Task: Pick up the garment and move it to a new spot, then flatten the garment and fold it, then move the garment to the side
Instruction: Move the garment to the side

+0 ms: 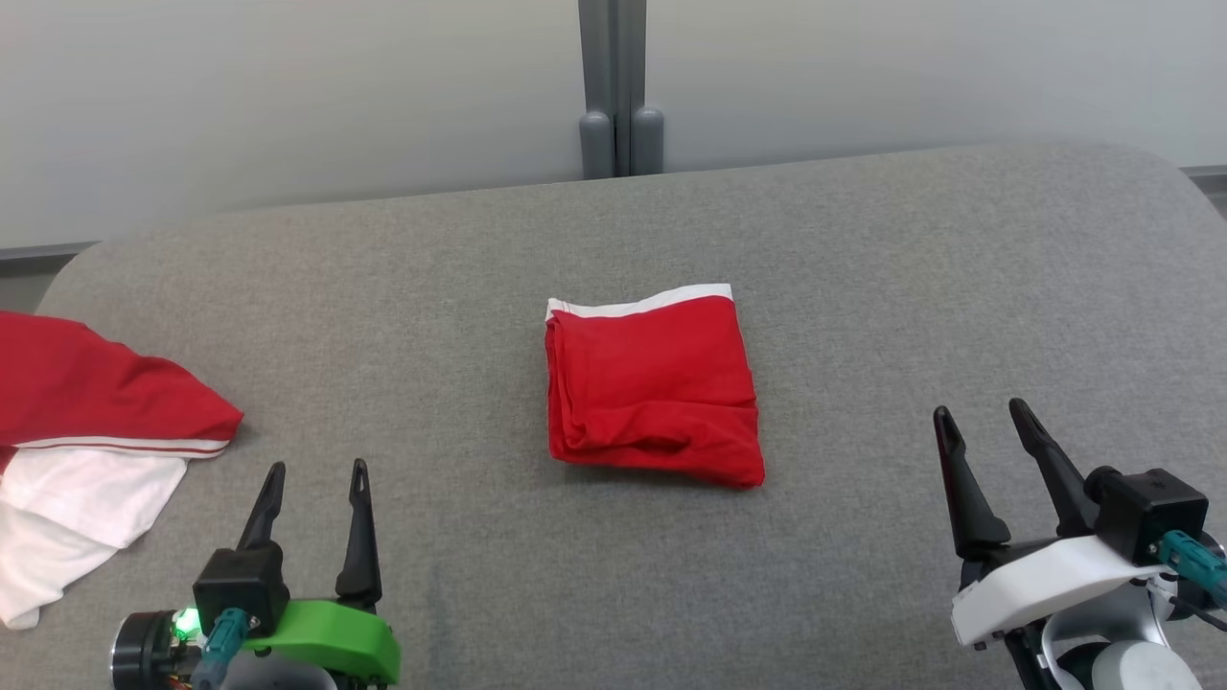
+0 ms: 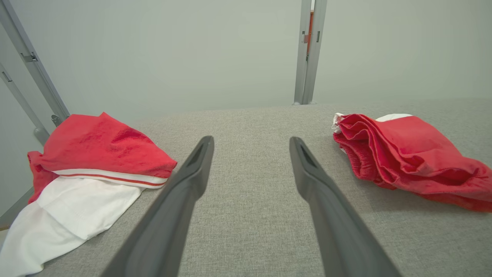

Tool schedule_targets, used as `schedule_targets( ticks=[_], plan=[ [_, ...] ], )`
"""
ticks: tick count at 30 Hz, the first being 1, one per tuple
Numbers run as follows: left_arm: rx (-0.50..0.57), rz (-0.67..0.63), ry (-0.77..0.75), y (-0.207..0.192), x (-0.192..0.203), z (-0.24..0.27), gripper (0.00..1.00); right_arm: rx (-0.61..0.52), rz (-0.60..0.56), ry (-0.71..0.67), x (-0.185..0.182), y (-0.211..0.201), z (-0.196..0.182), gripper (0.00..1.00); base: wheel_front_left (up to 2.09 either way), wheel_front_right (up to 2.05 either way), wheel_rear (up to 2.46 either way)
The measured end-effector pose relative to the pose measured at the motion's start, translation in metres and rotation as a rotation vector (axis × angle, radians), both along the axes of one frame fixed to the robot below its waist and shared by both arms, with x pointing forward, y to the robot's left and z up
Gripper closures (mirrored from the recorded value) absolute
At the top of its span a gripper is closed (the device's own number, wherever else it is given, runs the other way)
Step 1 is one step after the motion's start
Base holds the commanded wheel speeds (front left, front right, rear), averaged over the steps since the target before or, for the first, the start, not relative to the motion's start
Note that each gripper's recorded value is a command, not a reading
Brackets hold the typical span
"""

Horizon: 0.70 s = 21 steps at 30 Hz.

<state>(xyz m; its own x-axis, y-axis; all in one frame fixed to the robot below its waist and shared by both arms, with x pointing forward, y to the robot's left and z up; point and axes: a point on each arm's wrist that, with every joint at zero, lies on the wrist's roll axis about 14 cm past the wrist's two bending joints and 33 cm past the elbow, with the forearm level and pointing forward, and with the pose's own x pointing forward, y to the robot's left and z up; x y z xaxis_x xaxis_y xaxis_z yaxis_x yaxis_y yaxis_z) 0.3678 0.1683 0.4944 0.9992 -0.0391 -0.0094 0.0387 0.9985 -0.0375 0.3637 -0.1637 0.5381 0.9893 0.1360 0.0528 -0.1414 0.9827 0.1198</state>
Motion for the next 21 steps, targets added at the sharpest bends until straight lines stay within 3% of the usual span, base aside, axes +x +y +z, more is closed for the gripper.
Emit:
schedule_targets(
  ticks=[9, 21],
  plan=[
    [0.000, -0.011, -0.060, -0.003, 0.024, 0.016, 0.00, -0.002, 0.042, 0.061, 0.023, 0.011, -0.020, 0.00, 0.00, 0.00, 0.00],
    [-0.016, 0.001, -0.038, -0.003, 0.063, -0.002, 0.00, 0.040, 0.225, 0.267, 0.084, 0.078, -0.100, 0.00, 0.00, 0.00, 0.00]
  ],
)
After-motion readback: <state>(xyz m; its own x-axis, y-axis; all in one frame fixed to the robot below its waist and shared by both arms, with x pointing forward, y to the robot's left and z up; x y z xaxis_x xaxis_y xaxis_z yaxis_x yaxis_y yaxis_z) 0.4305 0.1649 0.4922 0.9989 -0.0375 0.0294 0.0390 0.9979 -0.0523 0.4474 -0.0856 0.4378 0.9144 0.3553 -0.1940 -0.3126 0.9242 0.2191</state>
